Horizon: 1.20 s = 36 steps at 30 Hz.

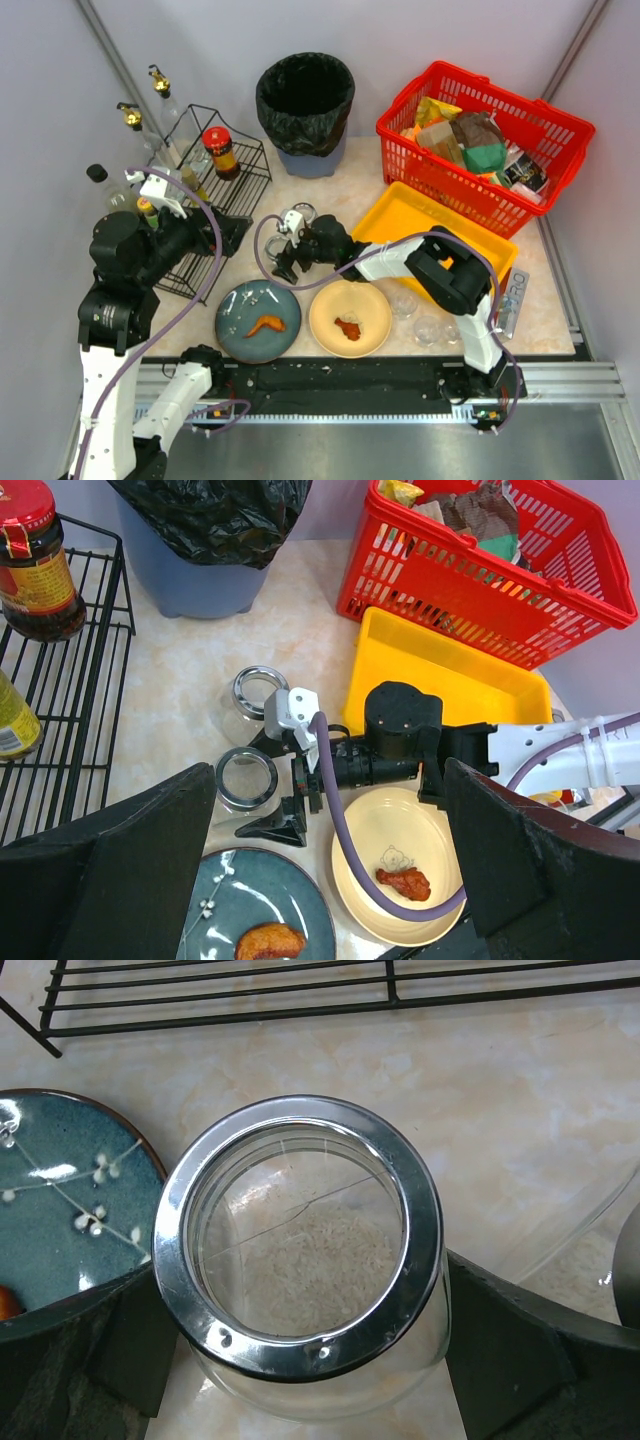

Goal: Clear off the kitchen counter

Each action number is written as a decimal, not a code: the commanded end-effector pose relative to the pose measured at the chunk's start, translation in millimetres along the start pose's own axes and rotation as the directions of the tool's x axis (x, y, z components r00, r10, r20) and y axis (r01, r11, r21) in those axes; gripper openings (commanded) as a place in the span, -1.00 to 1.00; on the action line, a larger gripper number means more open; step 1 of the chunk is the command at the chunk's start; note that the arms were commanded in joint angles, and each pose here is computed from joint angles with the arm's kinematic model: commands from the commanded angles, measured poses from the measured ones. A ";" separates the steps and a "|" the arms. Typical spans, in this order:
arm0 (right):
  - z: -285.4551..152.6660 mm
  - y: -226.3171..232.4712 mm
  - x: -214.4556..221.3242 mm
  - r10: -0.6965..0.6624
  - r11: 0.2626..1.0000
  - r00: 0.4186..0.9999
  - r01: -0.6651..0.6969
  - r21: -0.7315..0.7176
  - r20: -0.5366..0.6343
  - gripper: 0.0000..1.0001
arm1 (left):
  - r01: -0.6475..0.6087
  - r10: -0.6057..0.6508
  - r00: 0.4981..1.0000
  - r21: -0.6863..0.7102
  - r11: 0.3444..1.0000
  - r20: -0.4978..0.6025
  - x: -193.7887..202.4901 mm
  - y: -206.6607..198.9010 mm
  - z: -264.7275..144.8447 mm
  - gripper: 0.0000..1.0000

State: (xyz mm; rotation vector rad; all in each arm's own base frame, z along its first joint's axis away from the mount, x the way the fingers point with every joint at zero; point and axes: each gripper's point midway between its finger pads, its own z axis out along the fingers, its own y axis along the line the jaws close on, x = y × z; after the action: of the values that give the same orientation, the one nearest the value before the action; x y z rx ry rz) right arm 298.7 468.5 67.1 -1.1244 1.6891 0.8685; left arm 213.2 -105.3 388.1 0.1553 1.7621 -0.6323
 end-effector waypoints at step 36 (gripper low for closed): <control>-8.6 21.9 -100.3 -0.064 0.996 0.968 0.076 -0.042 0.241 -0.40 | -0.044 0.038 0.993 0.055 0.997 0.112 -37.2 -25.7 -24.7 0.98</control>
State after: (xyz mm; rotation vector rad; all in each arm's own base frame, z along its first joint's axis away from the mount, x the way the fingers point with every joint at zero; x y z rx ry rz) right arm 283.2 470.0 68.8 -1.1471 1.6693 0.9322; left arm 203.9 -104.4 406.2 0.1616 1.7230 -0.6334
